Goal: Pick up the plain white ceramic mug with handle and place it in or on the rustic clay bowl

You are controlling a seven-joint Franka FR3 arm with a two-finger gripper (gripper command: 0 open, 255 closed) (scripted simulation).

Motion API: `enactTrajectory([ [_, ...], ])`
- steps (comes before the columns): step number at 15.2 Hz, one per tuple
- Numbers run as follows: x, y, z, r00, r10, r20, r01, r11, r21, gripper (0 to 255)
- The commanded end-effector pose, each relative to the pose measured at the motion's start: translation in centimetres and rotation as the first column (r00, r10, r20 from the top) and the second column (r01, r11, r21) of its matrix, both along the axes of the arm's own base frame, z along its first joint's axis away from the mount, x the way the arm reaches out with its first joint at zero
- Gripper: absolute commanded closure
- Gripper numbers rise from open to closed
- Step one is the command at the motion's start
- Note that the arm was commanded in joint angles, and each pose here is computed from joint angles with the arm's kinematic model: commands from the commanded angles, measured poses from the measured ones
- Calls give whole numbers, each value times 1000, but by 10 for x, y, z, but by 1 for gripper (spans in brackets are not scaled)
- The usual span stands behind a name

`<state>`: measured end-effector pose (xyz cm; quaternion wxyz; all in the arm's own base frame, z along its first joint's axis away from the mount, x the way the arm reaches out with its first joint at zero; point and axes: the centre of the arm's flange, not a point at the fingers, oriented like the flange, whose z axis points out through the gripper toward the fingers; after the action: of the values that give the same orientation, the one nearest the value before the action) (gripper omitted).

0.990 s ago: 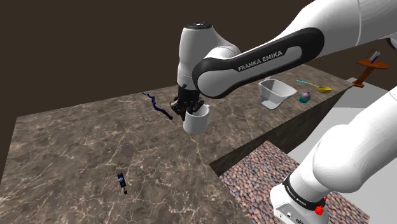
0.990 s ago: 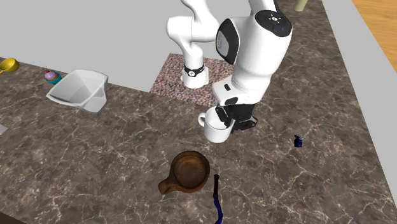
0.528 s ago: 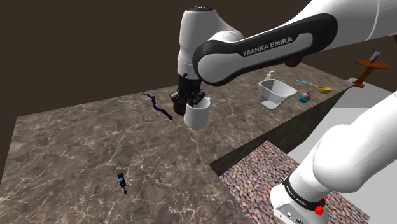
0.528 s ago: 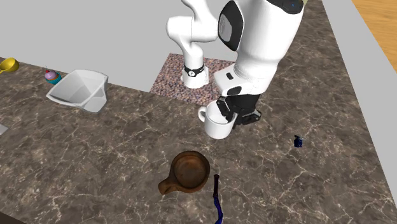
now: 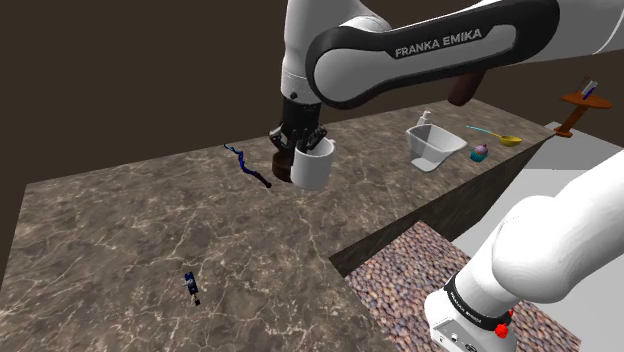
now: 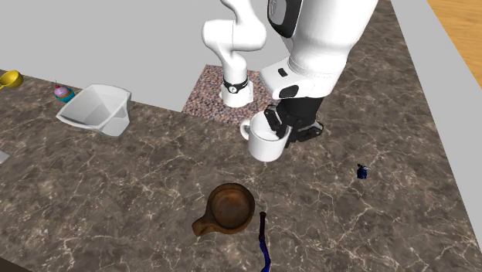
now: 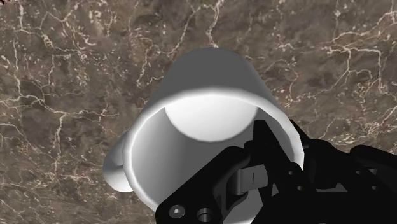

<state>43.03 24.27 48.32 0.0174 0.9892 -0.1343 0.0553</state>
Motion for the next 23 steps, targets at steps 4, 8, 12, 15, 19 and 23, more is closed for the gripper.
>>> enactTrajectory([
  [4, 0, 1, 27, 1000, 0, 0, 0, 1000, 0, 255],
  [8, 25, -9, 37, 1000, 0, 0, 0, 1000, 0, 255],
  [12, 73, -29, 43, 1000, 0, 0, 0, 1000, 0, 255],
  [15, 110, -44, 47, 1000, 0, 0, 0, 1000, 0, 255],
  [19, 158, -64, 53, 1000, 0, 0, 0, 1000, 0, 255],
  [23, 193, -78, 51, 1000, 0, 0, 0, 1000, 0, 255],
])
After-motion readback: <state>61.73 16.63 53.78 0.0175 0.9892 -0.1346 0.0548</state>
